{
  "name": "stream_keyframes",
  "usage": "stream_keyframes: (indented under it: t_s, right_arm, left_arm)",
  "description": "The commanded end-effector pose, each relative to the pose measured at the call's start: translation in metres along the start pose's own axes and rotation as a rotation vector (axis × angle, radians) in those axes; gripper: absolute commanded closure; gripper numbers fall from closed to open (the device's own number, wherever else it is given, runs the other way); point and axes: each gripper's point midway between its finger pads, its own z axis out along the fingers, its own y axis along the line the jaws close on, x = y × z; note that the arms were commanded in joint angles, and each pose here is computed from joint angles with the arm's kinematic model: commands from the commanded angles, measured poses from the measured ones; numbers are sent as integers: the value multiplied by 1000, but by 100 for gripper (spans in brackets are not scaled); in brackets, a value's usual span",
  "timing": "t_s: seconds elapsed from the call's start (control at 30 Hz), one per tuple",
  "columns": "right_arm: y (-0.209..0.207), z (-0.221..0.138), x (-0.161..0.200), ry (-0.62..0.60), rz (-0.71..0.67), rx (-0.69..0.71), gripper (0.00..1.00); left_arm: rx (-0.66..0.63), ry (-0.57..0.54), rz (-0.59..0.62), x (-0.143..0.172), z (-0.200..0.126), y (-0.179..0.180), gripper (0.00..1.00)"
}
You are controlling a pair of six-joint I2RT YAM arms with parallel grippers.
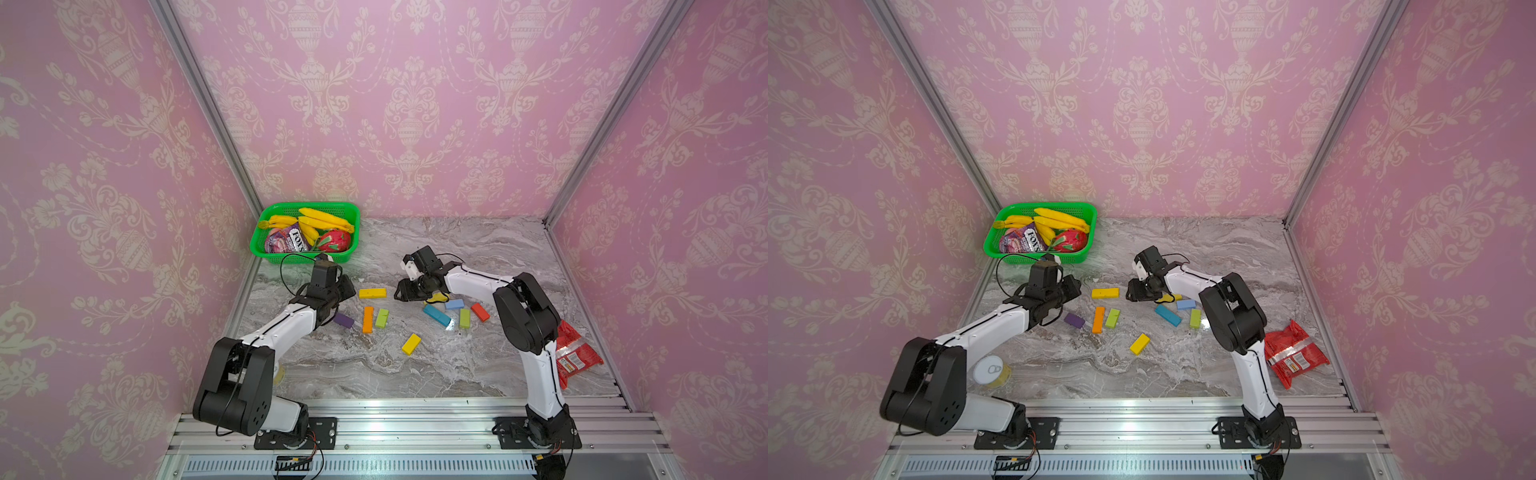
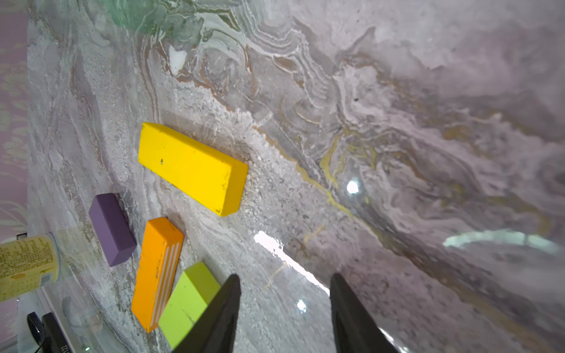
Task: Assemble the letter p with building blocks
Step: Adjust the building block at the center of the board, then assemble the building block at the center of the board.
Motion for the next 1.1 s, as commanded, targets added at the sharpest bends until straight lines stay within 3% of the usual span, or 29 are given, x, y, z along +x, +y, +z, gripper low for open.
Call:
stream_keyframes:
  t_s: [0.0,0.2,0.43,0.73,1.07]
  right_arm:
    - [1,-15,20,39,-29,95,38]
    - [25,-13,43,91,-70,121,22]
    - [49,0,54,110,-79,172,23]
    - [59,14,51,99,-49,248,24]
    - [51,20,53,107,11,328,35]
  left_arm:
    - [-4,71,34,18,-6,7,78]
    - [-14,144,32,42,-7,18,66]
    - [-10,129,8,38,-15,23,60]
    - [3,137,-75,35,-17,46,60]
    - [8,123,-86,34,-24,51,60]
